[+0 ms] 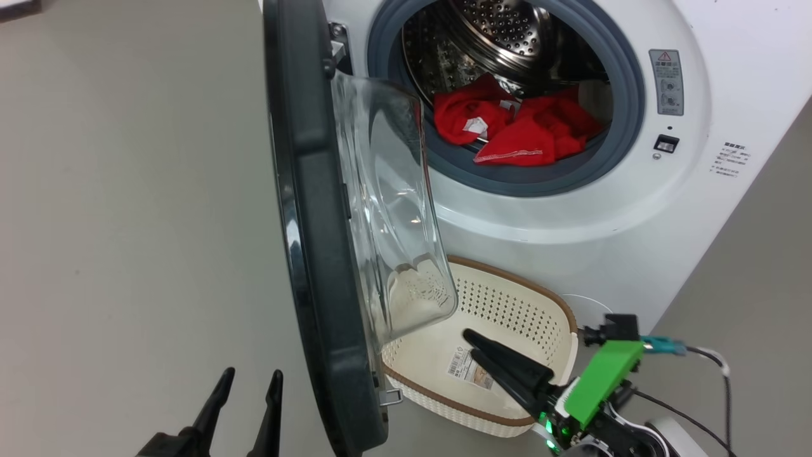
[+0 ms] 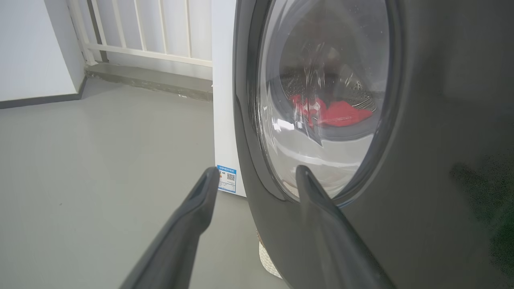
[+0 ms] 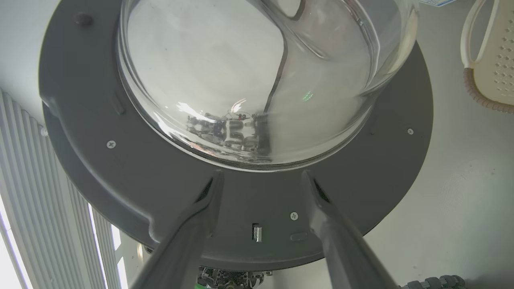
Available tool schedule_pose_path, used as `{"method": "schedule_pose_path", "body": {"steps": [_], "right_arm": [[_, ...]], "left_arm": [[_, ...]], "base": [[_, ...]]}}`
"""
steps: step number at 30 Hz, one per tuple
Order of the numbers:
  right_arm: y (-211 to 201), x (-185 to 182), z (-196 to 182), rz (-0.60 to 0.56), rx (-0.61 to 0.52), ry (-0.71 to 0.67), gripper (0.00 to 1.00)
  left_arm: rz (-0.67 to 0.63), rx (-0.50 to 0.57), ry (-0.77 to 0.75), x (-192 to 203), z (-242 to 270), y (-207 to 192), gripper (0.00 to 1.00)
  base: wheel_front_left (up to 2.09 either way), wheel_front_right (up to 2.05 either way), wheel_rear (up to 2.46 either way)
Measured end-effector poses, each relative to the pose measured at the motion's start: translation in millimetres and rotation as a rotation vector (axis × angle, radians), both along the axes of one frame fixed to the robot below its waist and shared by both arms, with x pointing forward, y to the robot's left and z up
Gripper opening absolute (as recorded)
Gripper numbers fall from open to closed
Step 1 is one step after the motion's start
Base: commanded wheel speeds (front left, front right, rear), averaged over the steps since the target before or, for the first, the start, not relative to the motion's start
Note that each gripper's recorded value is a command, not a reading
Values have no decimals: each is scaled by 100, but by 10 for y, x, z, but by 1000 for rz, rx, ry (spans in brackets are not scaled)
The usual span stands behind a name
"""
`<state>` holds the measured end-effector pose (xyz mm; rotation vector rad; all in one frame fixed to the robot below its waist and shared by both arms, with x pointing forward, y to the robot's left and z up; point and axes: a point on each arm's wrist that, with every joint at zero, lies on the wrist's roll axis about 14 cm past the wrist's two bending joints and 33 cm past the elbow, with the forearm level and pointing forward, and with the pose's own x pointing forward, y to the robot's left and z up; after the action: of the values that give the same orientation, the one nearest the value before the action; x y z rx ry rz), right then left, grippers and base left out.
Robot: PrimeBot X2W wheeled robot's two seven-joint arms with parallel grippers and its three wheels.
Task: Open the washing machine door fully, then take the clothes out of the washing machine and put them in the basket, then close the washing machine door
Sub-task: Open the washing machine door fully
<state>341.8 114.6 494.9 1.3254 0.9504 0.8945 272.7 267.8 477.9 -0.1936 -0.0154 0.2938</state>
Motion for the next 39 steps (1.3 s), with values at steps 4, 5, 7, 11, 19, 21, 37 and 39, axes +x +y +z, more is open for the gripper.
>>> {"method": "schedule_pose_path", "body": {"steps": [4, 5, 7, 11, 19, 21, 37, 39], "right_arm": [[-204, 120, -217, -108, -78, 3, 100], [-263, 155, -270, -139, -97, 4, 100], [-363, 176, -388, -173, -143, 4, 100], [-514, 231, -543, -244, -220, -16, 100], [-750, 276, -762, -348, -371, -116, 100], [-787, 262, -810, -353, -426, -176, 100], [-1056, 332, -929, -373, -659, -512, 100], [-1116, 434, -840, -396, -681, -578, 100]], "left_arm": [[-6, 0, 1, 24, -2, -9, 100], [-7, 0, 1, 30, -3, -11, 100], [-9, 0, 1, 39, -3, -16, 100], [-14, 0, -1, 53, 0, -24, 100], [-18, -1, -1, 69, 1, -31, 100], [-17, -2, -2, 71, 3, -30, 100], [-33, -4, 0, 118, -7, -66, 100], [-35, -4, 0, 127, -9, -73, 100]], "base": [[0, 0, 0], [0, 0, 0], [0, 0, 0], [0, 0, 0], [0, 0, 0], [0, 0, 0], [0, 0, 0], [0, 0, 0]]}}
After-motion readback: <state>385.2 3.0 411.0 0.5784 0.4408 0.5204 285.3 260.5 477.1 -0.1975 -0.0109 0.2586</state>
